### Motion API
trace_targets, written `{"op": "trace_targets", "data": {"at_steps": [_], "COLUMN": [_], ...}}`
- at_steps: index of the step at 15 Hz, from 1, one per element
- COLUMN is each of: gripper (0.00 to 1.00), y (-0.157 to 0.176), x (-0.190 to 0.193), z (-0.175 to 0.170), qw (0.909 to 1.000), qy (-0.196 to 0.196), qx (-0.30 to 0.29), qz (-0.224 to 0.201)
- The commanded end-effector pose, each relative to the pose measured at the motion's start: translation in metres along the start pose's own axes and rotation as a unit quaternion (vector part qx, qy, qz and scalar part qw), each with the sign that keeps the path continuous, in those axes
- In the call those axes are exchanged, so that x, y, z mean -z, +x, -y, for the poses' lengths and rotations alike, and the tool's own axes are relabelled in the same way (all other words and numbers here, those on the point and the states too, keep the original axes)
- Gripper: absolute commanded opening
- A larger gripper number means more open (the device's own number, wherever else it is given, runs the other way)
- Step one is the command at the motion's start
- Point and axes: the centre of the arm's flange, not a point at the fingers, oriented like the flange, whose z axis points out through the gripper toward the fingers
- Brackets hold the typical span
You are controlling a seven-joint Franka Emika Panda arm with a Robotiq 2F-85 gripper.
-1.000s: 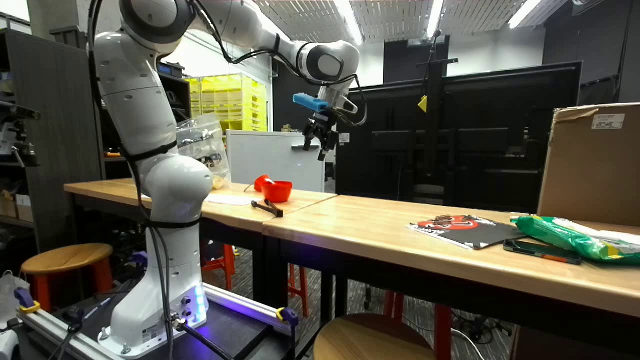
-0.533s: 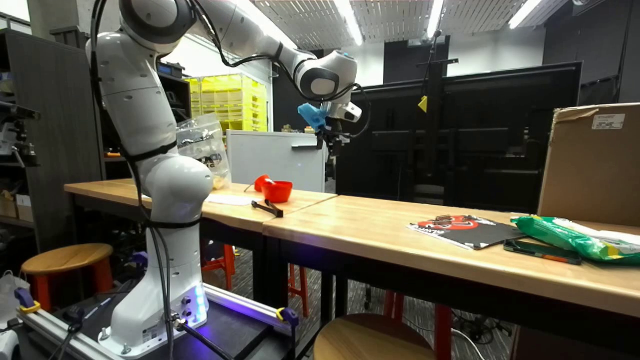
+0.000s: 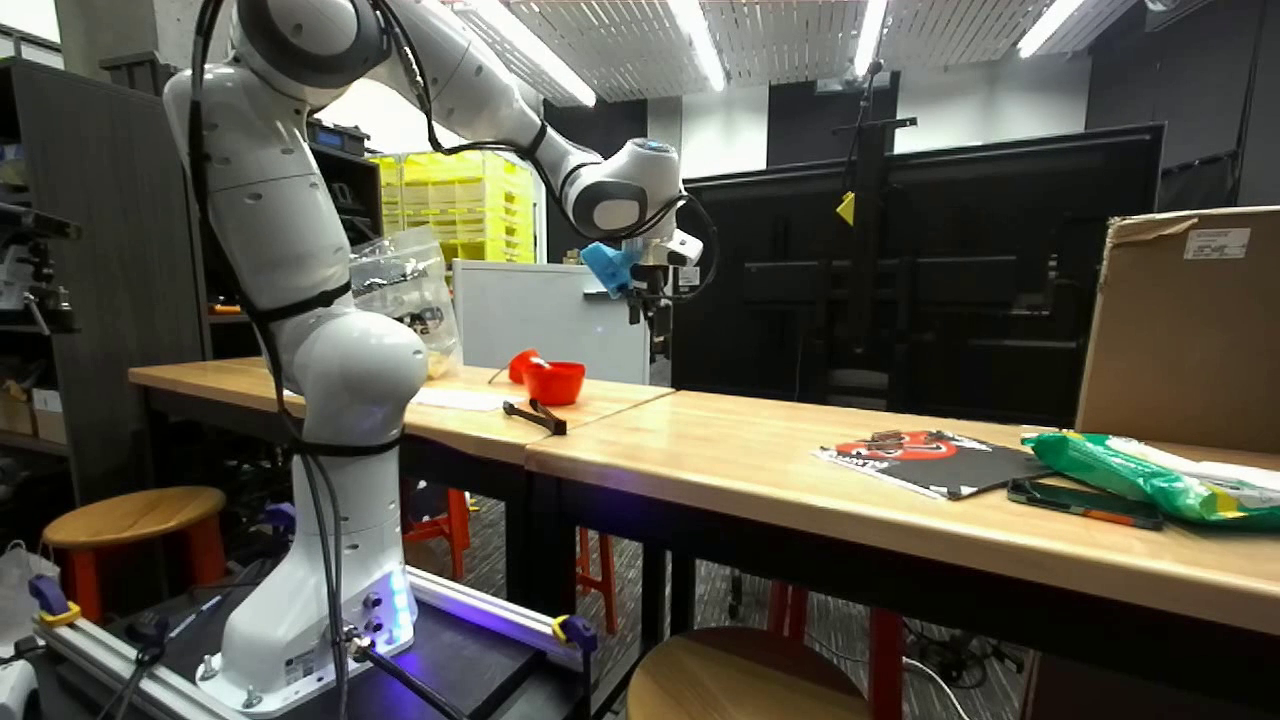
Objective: Move the black tongs to the right
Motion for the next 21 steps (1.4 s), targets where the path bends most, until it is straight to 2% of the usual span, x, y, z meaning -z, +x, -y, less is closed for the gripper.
{"op": "trace_targets", "data": {"at_steps": [1, 4, 8, 12, 13, 14, 21], "gripper": [1.00, 1.00, 1.00, 1.00, 1.00, 1.00, 1.00], "y": [-0.017, -0.023, -0.030, -0.046, -0.049, -0.050, -0.051], "x": [0.007, 0.006, 0.003, -0.012, -0.013, -0.016, -0.017], "z": [0.010, 0.014, 0.026, 0.040, 0.043, 0.034, 0.035], "qw": [0.9972, 0.9905, 0.9846, 0.9664, 0.9662, 0.9709, 0.9702], "qy": [-0.040, -0.071, -0.075, -0.092, -0.087, -0.081, -0.081], "qx": [0.040, 0.075, 0.103, 0.127, 0.122, 0.118, 0.118], "qz": [0.049, 0.091, 0.120, 0.203, 0.210, 0.192, 0.195]}}
